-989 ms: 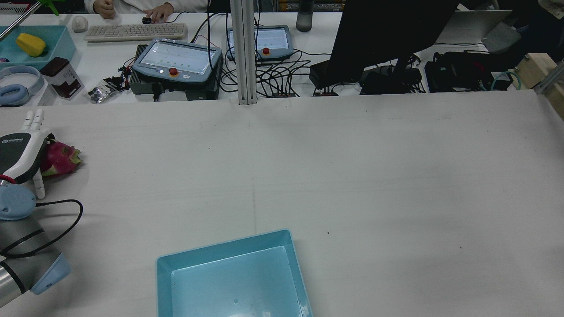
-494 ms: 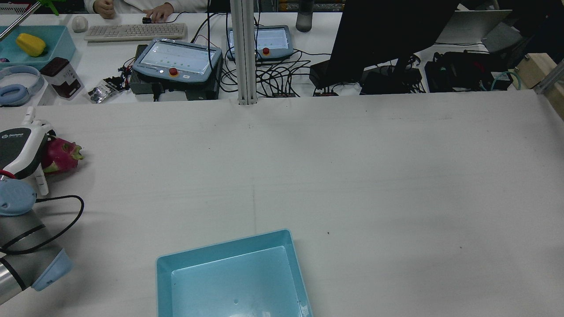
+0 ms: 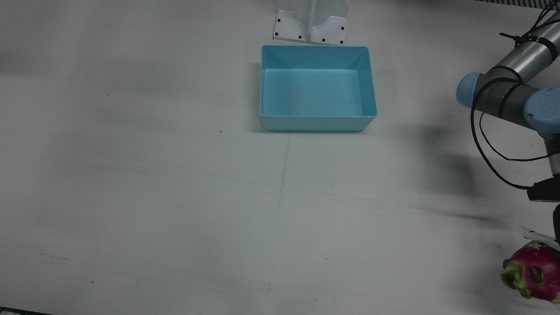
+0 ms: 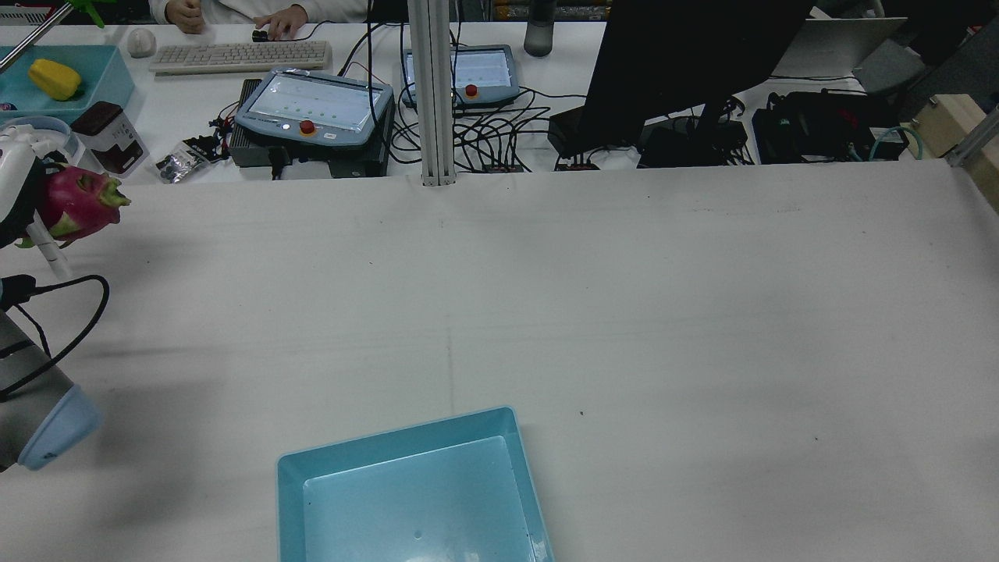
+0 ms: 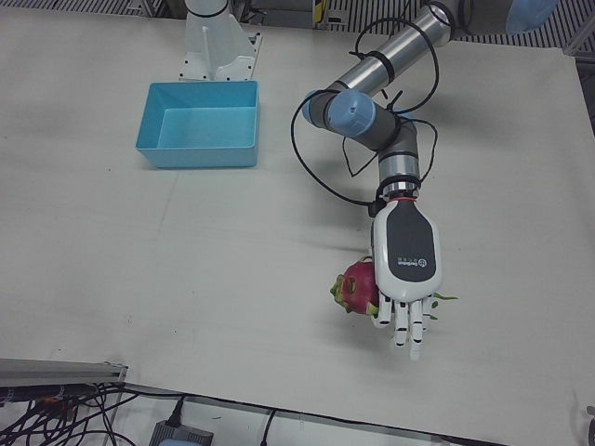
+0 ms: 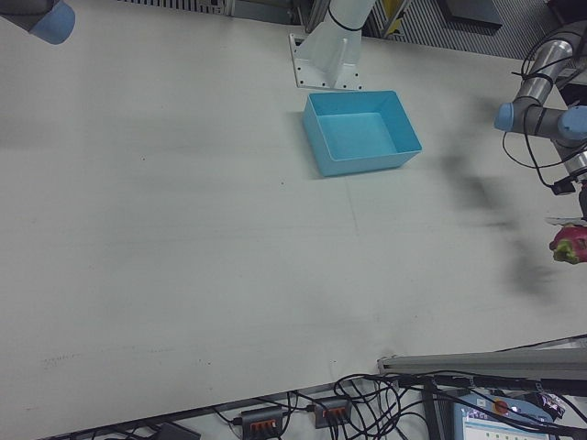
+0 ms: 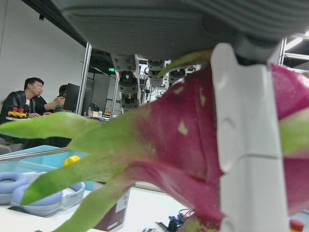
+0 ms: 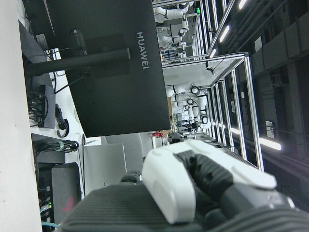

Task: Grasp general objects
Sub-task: 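Lift the dragon fruit off the table with the left hand, then carry the dragon fruit over the light-blue tray with the left hand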

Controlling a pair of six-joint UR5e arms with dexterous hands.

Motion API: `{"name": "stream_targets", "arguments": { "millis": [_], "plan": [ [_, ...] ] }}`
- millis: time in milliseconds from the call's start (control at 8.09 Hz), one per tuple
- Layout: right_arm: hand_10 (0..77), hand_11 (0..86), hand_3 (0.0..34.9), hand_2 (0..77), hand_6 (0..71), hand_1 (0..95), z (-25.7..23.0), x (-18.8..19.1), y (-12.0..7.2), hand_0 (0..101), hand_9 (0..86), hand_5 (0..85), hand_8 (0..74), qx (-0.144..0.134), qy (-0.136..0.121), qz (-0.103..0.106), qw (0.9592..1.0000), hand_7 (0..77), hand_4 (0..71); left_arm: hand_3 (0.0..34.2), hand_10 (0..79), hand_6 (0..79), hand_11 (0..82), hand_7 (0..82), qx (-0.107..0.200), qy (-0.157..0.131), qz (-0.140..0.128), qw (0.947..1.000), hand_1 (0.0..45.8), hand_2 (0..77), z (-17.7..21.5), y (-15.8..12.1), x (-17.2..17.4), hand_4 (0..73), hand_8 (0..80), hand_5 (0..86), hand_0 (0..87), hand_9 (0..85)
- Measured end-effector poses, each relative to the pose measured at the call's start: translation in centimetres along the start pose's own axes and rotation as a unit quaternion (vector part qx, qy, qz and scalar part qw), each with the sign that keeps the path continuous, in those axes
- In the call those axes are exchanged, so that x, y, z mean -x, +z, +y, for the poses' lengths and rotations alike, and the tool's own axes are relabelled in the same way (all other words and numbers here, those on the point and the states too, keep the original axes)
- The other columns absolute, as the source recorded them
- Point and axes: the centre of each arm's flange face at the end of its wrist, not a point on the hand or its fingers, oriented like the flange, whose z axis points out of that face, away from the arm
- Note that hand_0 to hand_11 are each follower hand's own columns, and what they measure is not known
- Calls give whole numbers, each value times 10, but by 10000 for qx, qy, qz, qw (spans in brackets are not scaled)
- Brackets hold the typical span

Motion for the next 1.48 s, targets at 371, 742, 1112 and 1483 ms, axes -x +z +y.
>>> {"name": "stream_targets", "arguments": {
  "millis": [371,742,1112,1483],
  "plan": [
    [0,5,0,774,0,949,0,0,0,0,5,0,0,1,0,-1,10000,0,0,0,327,120,142,256,881,-1247,524,9869,0,5,-49,19,-69,120,71,595,373,136],
    [0,5,0,774,0,949,0,0,0,0,5,0,0,-1,0,-2,10000,0,0,0,327,125,93,300,2095,-2663,1215,9330,0,5,-75,39,-113,120,104,595,334,164],
    [0,5,0,774,0,949,0,0,0,0,5,0,0,3,0,-2,10000,0,0,0,327,158,93,376,3076,-3504,1417,8732,0,5,-47,32,-138,120,109,595,334,207],
    [0,0,0,774,0,949,0,0,0,0,5,0,0,4,0,-5,10000,0,0,0,327,273,169,573,4142,-3774,1217,8193,0,5,48,-23,-167,136,196,595,461,327]
  ]
}}
